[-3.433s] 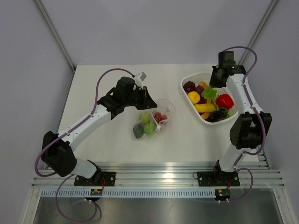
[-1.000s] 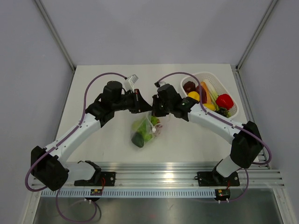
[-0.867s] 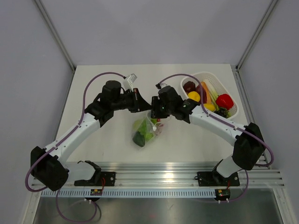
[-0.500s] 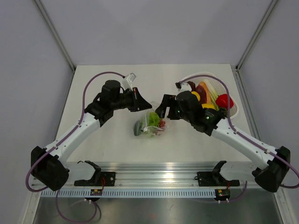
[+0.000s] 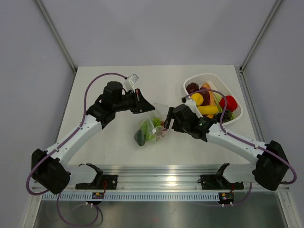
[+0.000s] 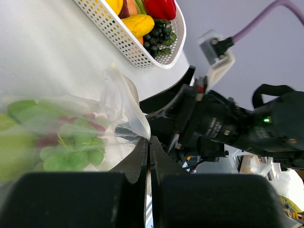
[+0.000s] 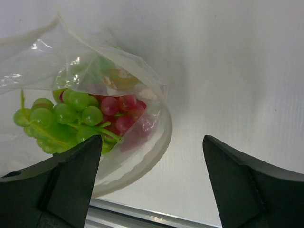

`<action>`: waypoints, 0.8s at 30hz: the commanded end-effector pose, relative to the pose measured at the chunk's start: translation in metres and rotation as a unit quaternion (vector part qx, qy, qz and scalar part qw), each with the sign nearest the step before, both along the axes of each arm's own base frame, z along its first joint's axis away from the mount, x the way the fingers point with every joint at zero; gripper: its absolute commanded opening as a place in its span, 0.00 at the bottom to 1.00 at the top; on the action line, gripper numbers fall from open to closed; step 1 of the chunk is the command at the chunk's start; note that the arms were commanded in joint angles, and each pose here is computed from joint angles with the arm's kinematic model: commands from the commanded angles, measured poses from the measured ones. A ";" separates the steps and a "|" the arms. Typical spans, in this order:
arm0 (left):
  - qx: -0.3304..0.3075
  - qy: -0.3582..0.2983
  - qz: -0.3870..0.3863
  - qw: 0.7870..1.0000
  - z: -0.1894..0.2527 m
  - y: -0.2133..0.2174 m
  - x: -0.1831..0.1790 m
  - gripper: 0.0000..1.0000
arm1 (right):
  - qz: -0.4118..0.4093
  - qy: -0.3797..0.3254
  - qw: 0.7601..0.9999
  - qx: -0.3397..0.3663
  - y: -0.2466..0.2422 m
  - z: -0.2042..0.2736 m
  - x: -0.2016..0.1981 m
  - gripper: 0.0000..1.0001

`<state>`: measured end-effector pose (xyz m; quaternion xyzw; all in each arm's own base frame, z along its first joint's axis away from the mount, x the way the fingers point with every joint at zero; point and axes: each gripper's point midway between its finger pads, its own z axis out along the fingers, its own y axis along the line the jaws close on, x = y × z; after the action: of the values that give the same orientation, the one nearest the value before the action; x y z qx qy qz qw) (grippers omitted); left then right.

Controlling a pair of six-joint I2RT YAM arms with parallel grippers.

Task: Place the food in the zip-top bag and seal the zipper
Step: Adjust the zipper food storage bag at the center of the board.

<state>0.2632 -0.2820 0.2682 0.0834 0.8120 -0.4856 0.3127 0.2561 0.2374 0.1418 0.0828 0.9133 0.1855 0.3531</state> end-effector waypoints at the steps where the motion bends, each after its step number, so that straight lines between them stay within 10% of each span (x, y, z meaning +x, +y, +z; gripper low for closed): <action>1: -0.038 -0.051 -0.005 0.998 0.034 -0.001 0.001 0.00 | -0.030 -0.026 0.998 0.042 0.012 0.006 0.018 0.90; 5: -0.033 -0.053 0.001 0.998 0.035 0.002 0.000 0.00 | -0.013 -0.034 0.998 0.054 0.024 0.024 0.023 0.21; 7: -0.023 -0.054 0.008 0.998 0.032 0.006 0.001 0.00 | -0.004 -0.047 0.997 0.061 0.028 0.041 0.026 0.03; 15: 0.025 -0.086 0.100 0.991 0.057 0.052 0.033 0.00 | 0.080 -0.149 0.980 0.099 0.041 0.173 0.025 0.00; 24: 0.129 -0.018 0.163 0.978 -0.029 0.079 0.056 0.00 | 0.042 -0.071 0.995 0.049 0.037 0.063 0.030 0.00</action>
<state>0.3047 -0.2145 0.2889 0.0178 0.8267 -0.3770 0.4172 0.2787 0.2760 0.2561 0.0341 0.8512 0.2951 0.4327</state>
